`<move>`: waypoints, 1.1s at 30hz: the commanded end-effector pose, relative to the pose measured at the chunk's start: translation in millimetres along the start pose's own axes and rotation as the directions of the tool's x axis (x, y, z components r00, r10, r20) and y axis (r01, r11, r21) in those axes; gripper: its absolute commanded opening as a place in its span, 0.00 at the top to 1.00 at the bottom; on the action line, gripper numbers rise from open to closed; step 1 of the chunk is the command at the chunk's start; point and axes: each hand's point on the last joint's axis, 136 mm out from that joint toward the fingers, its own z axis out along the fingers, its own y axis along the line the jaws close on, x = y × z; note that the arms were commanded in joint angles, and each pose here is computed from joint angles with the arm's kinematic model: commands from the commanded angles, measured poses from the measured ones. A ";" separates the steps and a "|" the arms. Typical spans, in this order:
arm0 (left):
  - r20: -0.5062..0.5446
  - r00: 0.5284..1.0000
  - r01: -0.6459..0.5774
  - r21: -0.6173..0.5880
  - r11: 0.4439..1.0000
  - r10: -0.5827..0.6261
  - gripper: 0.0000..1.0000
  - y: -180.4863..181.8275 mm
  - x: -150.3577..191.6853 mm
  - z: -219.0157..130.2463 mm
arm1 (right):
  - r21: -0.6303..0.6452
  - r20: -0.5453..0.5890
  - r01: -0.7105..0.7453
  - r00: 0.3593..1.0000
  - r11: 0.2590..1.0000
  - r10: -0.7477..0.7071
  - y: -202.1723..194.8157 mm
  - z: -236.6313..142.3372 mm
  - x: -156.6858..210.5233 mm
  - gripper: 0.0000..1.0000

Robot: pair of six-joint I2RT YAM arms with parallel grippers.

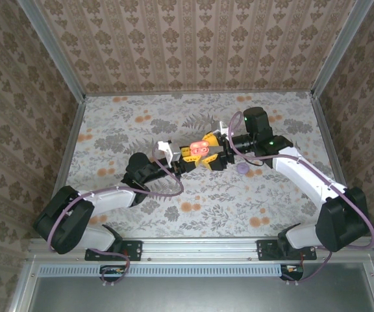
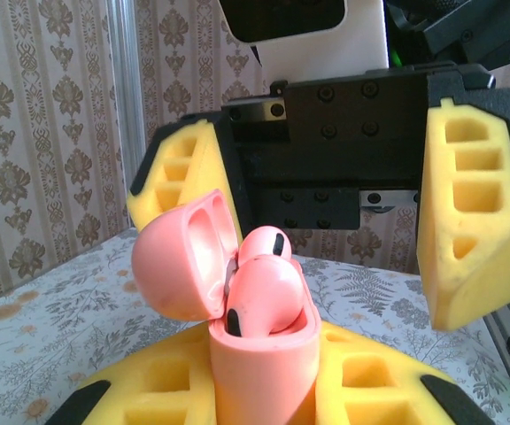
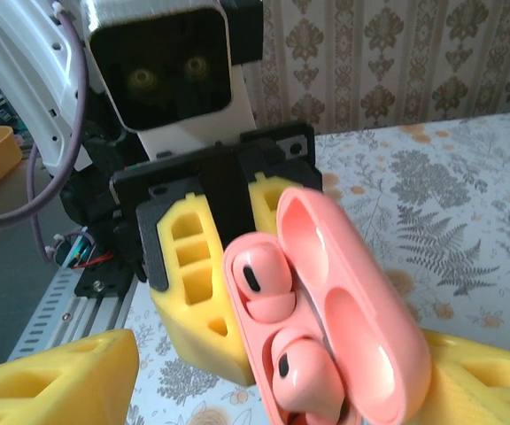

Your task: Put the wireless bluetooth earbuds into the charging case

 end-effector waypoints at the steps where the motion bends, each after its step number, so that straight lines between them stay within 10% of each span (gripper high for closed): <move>1: 0.037 0.999 -0.038 0.018 0.999 0.037 0.86 -4.2 -16.1 -0.1 | -0.045 0.062 0.048 0.997 0.998 -0.045 4.9 0.4 -18.3 0.26; 33: 0.032 0.999 -0.042 -0.018 0.999 0.043 0.86 0.9 -14.4 -3.3 | -0.093 0.056 0.070 0.996 0.993 -0.065 32.0 -14.9 -18.6 0.34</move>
